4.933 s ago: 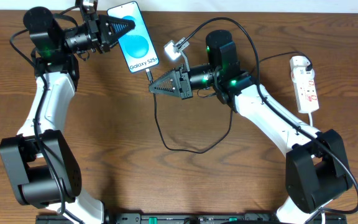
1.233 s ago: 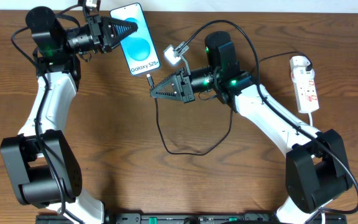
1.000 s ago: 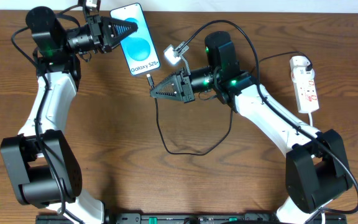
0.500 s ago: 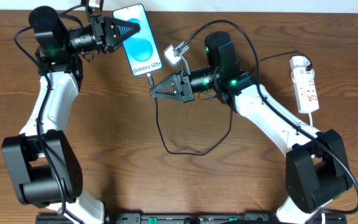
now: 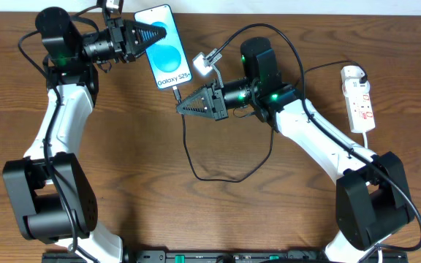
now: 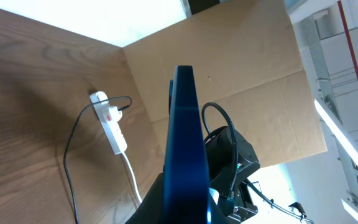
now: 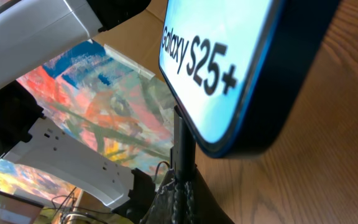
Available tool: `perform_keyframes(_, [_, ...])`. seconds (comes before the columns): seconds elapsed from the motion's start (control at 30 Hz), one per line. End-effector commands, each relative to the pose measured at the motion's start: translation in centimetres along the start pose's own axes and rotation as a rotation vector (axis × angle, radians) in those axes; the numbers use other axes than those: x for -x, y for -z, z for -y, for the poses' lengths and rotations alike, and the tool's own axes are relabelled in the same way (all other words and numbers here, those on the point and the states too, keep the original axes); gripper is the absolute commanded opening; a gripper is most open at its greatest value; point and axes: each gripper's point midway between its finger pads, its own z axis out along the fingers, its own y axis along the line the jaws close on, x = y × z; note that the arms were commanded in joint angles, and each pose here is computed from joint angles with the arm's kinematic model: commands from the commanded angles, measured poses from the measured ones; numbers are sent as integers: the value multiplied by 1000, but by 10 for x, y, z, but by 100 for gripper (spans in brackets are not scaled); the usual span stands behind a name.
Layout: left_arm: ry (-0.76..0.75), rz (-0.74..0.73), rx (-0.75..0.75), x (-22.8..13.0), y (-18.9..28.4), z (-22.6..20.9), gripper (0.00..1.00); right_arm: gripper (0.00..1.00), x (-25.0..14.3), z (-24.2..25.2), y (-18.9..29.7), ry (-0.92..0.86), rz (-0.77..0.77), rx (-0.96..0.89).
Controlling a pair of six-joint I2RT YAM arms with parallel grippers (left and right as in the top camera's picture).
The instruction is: Plug charger to phone and switch on socket
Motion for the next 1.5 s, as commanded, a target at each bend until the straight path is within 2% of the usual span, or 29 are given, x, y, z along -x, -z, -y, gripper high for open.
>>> perform_keyframes(0.0, [-36,-7,-5,0,-1,6,8,1,5,-9,4,24,12,0])
perform_keyframes(0.57, [-51,-17,-9,-1,-1,6,7,1,12,-3,16,24,41,-18])
perform_keyframes(1.47, [-51,-17,-9,-1,-1,6,7,1,10,-6,4,36,33,-20])
